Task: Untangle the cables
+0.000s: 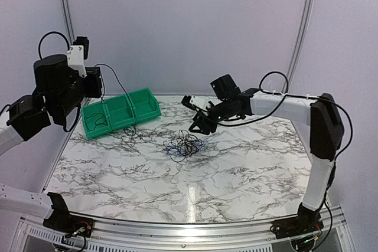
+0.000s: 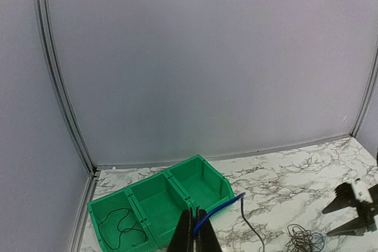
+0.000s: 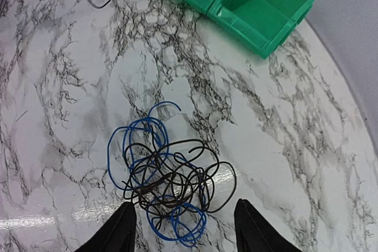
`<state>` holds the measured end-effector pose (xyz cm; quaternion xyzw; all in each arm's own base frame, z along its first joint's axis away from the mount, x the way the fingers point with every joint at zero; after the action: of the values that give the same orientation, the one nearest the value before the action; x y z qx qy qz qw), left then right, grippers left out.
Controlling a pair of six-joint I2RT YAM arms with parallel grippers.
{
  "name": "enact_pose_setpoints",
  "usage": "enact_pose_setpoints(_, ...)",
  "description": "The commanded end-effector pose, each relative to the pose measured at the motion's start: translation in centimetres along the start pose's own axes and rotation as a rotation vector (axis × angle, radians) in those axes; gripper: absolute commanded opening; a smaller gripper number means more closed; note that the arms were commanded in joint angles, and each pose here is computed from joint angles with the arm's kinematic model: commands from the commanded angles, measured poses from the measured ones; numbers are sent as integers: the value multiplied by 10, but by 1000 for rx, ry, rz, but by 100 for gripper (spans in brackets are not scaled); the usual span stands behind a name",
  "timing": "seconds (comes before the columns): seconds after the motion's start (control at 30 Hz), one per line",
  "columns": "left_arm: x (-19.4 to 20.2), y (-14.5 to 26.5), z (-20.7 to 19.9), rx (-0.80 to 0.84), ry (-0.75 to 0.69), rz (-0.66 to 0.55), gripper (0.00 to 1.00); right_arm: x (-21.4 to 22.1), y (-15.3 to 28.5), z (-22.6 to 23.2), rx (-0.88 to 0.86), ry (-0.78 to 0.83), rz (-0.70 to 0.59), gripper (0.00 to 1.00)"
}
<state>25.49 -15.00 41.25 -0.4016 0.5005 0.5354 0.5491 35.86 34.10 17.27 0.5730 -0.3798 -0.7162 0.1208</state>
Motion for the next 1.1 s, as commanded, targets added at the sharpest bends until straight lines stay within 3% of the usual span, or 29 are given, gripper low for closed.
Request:
enact_pose_setpoints(0.0, 9, -16, -7, 34, 7, 78, 0, -22, 54, 0, 9, 4, -74, 58)
enact_pose_setpoints(0.2, 22, -48, -5, 89, 69, 181, 0, -12, 104, -7, 62, -21, -121, 59)
enact_pose_setpoints(0.47, 18, -82, 24, 18, 71, 254, 0, 51, 142, -38, 167, -166, -176, 63)
enact_pose_setpoints(0.73, 20, -115, 71, -104, 74, 301, 0, 99, 132, -53, 237, -229, -181, 62)
enact_pose_setpoints(1.07, 19, -139, 118, -232, 62, 353, 0, 110, 114, -62, 218, -236, -138, 61)
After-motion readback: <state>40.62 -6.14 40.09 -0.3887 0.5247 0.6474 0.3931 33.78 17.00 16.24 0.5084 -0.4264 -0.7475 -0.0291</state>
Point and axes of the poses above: each gripper's point midway between its finger pads, its own y axis back along the fingers, its own z axis along the line the jaws close on, x = y × z, the point moved 4 cm from there along y, back along the fingers, and after that the axes turned 9 degrees about -y, right-handed, at the moved point
